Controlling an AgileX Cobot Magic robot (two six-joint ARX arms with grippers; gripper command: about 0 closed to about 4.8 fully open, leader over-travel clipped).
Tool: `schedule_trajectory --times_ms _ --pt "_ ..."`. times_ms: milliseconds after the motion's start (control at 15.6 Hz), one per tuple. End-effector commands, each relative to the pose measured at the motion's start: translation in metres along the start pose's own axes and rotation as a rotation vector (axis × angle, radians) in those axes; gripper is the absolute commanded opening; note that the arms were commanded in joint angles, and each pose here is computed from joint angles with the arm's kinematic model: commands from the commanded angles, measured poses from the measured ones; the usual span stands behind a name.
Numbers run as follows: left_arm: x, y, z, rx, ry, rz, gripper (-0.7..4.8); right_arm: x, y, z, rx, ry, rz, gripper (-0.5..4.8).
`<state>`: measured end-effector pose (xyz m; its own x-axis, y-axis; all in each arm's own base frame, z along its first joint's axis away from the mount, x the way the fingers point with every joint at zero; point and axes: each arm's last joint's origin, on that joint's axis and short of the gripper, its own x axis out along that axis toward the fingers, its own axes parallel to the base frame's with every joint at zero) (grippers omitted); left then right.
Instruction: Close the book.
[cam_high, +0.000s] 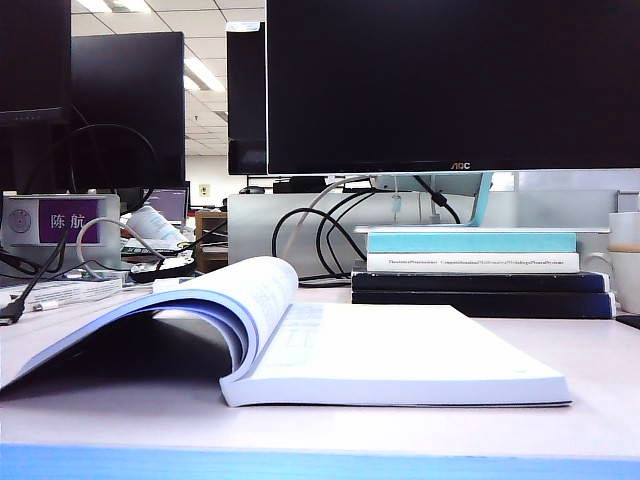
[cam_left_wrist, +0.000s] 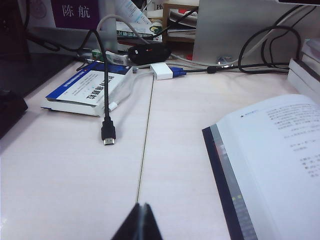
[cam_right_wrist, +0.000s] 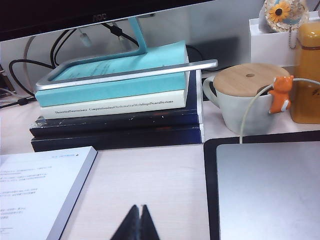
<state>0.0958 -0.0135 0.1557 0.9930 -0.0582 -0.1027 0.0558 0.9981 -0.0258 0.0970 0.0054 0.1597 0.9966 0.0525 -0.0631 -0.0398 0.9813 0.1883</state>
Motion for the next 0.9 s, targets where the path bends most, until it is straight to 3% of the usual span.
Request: schedule_trajectory --times_ms 64,257,321,449,642,770,898 --pt "0.000 0.000 0.002 0.002 -0.018 -0.003 -0.04 0.000 0.000 0.001 0.010 -0.015 -0.001 -0.01" --pt "-0.001 -0.001 0.003 -0.014 -0.022 -0.024 -0.04 0.000 0.000 0.001 0.045 -0.015 0.000 -0.01" --pt "-0.001 -0.002 0.007 -0.066 -0.060 -0.082 -0.05 -0.001 0.001 0.004 0.110 -0.023 0.003 -0.01" --pt "-0.004 -0.002 0.017 -0.106 -0.094 -0.080 -0.05 -0.004 0.003 0.016 0.180 -0.048 0.012 -0.02" --pt "-0.009 -0.001 0.039 -0.108 -0.136 -0.042 -0.05 -0.018 0.009 0.053 0.188 -0.152 -0.007 -0.03" --pt "-0.010 -0.002 0.058 -0.094 -0.105 -0.040 -0.05 -0.025 0.012 0.073 0.187 -0.204 -0.011 -0.03" --pt "-0.007 -0.004 0.097 -0.033 -0.088 -0.058 -0.05 -0.024 0.017 0.094 0.173 -0.184 0.011 -0.03"
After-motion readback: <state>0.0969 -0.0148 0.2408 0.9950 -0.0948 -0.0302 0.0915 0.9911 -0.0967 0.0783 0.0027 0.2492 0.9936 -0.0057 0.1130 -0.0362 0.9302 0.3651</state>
